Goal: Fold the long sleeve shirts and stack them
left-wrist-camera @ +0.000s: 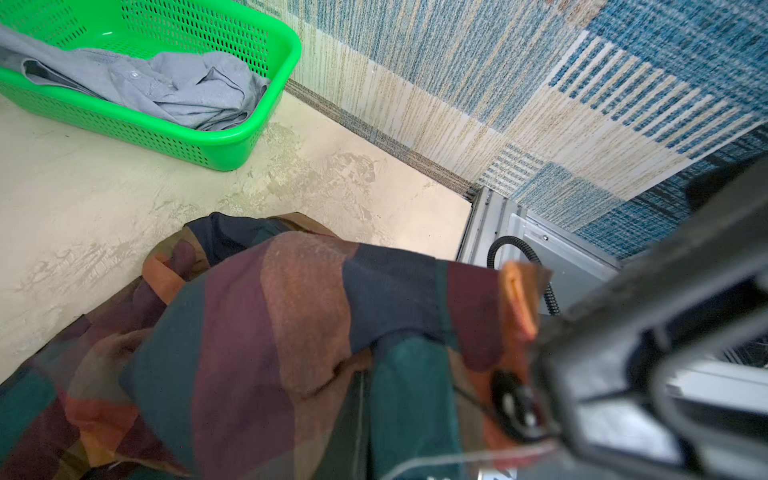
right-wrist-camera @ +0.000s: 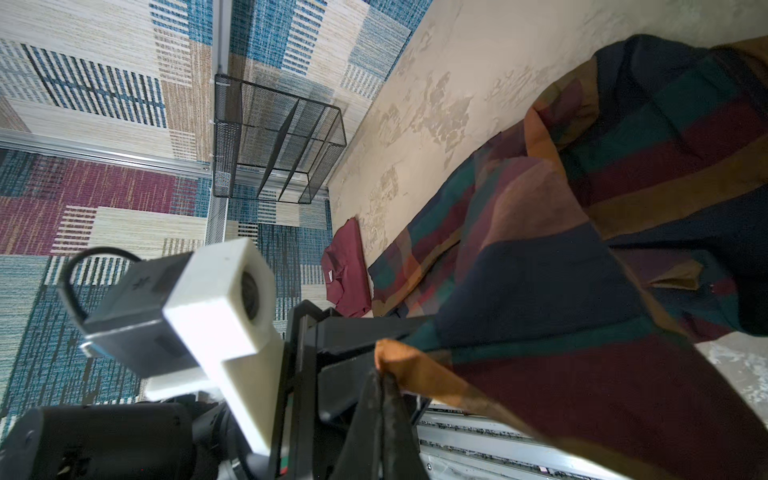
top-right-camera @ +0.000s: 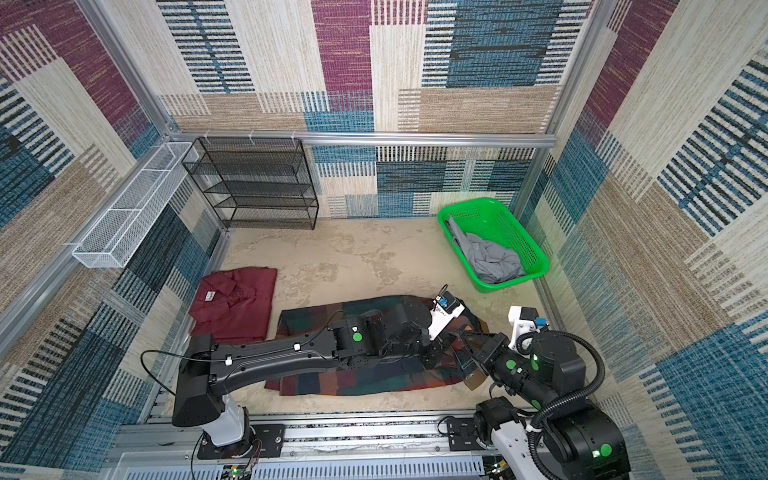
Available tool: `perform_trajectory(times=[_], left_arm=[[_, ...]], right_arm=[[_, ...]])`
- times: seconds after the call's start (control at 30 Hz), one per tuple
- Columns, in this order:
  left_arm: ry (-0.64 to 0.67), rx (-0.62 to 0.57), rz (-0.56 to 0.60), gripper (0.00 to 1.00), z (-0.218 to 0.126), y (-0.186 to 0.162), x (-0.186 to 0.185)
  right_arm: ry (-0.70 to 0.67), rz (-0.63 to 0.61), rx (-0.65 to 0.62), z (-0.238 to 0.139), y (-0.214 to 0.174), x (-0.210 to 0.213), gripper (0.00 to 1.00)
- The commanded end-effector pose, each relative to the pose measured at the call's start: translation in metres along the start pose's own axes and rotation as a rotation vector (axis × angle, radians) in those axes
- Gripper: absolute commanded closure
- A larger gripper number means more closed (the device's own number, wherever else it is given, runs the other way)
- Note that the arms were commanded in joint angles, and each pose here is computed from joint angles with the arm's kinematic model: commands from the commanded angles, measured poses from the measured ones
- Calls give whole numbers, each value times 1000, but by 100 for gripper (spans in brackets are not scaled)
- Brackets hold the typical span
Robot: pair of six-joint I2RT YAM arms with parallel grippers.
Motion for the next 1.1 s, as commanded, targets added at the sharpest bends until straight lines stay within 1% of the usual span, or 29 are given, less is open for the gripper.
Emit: perform_trajectory(times=[0.0, 0.07, 0.17, 0.23, 0.3, 0.37, 0.47, 0.5, 0.57, 0.63, 0.77, 0.8, 0.97, 1.07], left_arm=[[-87, -35, -14, 100, -11, 6, -14], [-164, -60, -26, 100, -23, 6, -24], [-342, -109, -43, 100, -45, 3, -45], [-439, -114, -44, 100, -57, -4, -55], [-521, -85, -33, 100, -65, -14, -64], [-615, -48, -21, 100, -69, -23, -76], [-782, 22, -28, 100, -78, -41, -93], [-816, 36, -37, 100, -81, -46, -95], [-861, 62, -54, 100, -88, -58, -95], [-886, 85, -78, 100, -95, -73, -91], [-854, 127, -120, 100, -102, -102, -75], [-844, 138, -131, 100, -102, -109, -72], [-800, 209, -171, 100, -92, -138, -62], [-811, 247, -202, 100, -82, -154, -62]], right_arm=[[-5, -51, -74, -6, 17, 9, 73], [-20, -91, -105, -7, 26, 13, 68], [-44, -126, -159, -7, 44, 20, 55], [-59, -151, -206, -8, 56, 25, 50], [-77, -191, -264, -11, 72, 31, 50], [-92, -216, -291, -8, 82, 35, 50], [-149, -252, -295, 13, 93, 26, 51], [-169, -267, -276, 25, 94, 20, 51], [-187, -271, -224, 49, 89, 8, 52], [-174, -264, -170, 72, 81, -2, 54], [-183, -231, -105, 110, 66, -32, 55], [-204, -217, -89, 119, 61, -44, 55], [-235, -154, -7, 155, 35, -86, 59], [-241, -114, 21, 171, 20, -110, 62]])
Point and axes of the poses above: each gripper's point midway between its finger pads, its own z axis out along the fingers, its own x axis along the line the jaws close on, y = z × x, the point moved 1 cm from there along -z, back along the fingers, and after that the axes turned 10 degrees about -z, right-handed, at the moved point
